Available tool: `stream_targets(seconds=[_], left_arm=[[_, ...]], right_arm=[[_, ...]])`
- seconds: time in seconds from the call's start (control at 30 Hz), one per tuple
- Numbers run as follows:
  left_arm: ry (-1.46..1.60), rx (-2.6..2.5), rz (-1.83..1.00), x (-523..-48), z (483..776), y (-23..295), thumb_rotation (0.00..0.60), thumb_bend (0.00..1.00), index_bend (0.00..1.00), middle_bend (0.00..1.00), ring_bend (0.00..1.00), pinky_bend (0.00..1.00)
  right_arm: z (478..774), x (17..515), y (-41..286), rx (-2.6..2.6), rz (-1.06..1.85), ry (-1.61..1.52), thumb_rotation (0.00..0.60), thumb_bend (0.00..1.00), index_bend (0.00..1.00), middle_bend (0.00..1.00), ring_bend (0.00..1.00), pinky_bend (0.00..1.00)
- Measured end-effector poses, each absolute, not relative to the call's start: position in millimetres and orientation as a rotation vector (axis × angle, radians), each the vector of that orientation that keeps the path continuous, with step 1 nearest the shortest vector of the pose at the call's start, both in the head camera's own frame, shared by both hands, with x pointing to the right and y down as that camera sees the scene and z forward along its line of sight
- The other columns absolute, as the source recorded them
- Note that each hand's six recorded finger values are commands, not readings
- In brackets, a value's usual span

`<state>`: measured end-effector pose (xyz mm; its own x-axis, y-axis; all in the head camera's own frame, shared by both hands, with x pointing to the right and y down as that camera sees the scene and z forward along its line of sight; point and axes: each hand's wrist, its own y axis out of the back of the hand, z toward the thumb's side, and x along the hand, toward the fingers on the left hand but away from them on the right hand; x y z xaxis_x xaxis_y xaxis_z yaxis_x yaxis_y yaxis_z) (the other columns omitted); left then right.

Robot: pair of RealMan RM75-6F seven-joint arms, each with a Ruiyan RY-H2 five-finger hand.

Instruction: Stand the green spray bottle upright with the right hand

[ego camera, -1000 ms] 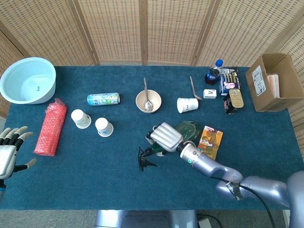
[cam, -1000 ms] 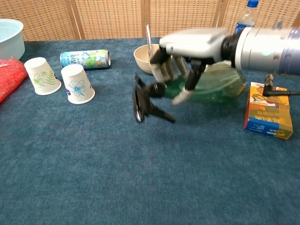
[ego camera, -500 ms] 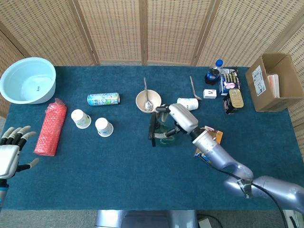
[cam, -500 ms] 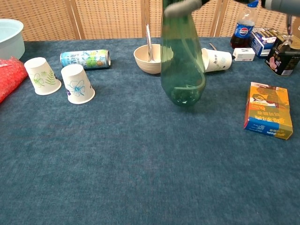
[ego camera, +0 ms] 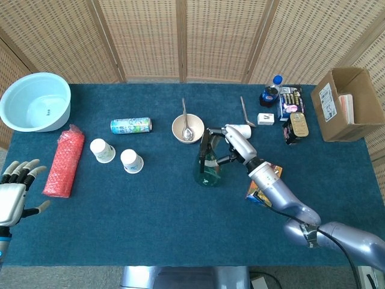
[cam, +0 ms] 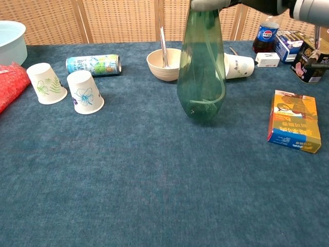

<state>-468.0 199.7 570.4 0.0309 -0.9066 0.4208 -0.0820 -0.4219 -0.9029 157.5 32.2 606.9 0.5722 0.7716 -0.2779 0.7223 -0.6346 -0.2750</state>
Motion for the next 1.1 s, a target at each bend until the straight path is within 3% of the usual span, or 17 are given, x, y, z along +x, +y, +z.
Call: stream_targets(seconds=[0.37,1.1], left_arm=[[1.014,-1.603,-1.464,-462,570,198,0.6,0.12,0.2,0.14,0.15,0.05],[1.017,-1.601,-1.443,-459,565,199,0.6,0.12,0.2,0.14,0.14,0.05]], right_arm=[[634,174,36,-2.671,0.617,-1.298,0.6,0.18,0.61,0.54,0.44,0.53],[628,181,44,-2.698,0.633,-1.208,0.6,0.14,0.44,0.42,0.32,0.49]])
